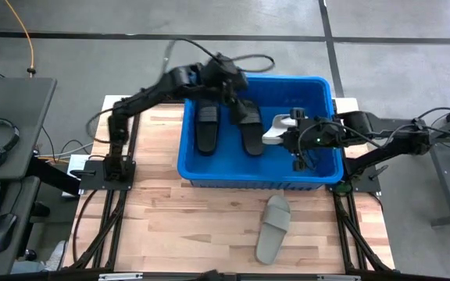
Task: Pick and place slides into bin
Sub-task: Put the gray slides into the blue bin
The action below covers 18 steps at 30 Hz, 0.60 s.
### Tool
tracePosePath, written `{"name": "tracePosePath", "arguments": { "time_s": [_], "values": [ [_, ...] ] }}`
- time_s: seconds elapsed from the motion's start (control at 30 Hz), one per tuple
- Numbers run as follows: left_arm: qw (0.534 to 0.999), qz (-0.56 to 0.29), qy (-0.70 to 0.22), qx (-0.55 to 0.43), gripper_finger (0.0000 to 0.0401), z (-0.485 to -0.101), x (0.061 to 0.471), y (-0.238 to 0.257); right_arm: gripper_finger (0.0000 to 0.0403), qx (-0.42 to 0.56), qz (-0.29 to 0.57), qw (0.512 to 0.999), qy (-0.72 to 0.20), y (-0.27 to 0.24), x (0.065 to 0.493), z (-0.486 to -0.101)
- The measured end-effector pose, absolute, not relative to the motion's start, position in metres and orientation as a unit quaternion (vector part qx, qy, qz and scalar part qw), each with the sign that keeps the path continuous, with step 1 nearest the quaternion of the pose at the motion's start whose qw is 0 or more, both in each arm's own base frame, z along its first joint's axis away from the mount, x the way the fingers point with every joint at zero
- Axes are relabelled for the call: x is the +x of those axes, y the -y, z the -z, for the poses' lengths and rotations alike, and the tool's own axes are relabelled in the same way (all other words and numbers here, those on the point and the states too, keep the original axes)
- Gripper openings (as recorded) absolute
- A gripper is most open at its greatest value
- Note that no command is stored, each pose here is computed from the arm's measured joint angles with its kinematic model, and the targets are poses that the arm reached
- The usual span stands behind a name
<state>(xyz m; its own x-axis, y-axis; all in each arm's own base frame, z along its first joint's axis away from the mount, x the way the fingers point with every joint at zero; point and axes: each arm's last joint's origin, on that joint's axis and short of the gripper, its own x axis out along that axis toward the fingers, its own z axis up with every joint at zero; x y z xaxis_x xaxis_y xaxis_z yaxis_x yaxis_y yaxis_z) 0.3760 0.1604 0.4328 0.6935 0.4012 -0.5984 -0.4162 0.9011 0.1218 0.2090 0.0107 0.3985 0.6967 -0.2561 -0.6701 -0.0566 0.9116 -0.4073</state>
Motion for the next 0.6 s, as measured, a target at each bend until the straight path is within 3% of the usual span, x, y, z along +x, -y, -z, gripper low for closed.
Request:
{"name": "tracePosePath", "arguments": {
  "time_s": [0.3, 0.6],
  "values": [
    [0.96, -0.19, -0.196, -0.052, 0.0174, -0.51, 0.308, -0.122, 0.002, -0.189, 0.089, 0.911, -0.355, 0.018, 0.177, -0.382],
    [0.969, -0.178, -0.16, -0.057, 0.014, -0.532, 0.281, -0.101, 0.002, -0.218, 0.062, 0.924, -0.308, 0.04, 0.157, -0.334]
  ]
}}
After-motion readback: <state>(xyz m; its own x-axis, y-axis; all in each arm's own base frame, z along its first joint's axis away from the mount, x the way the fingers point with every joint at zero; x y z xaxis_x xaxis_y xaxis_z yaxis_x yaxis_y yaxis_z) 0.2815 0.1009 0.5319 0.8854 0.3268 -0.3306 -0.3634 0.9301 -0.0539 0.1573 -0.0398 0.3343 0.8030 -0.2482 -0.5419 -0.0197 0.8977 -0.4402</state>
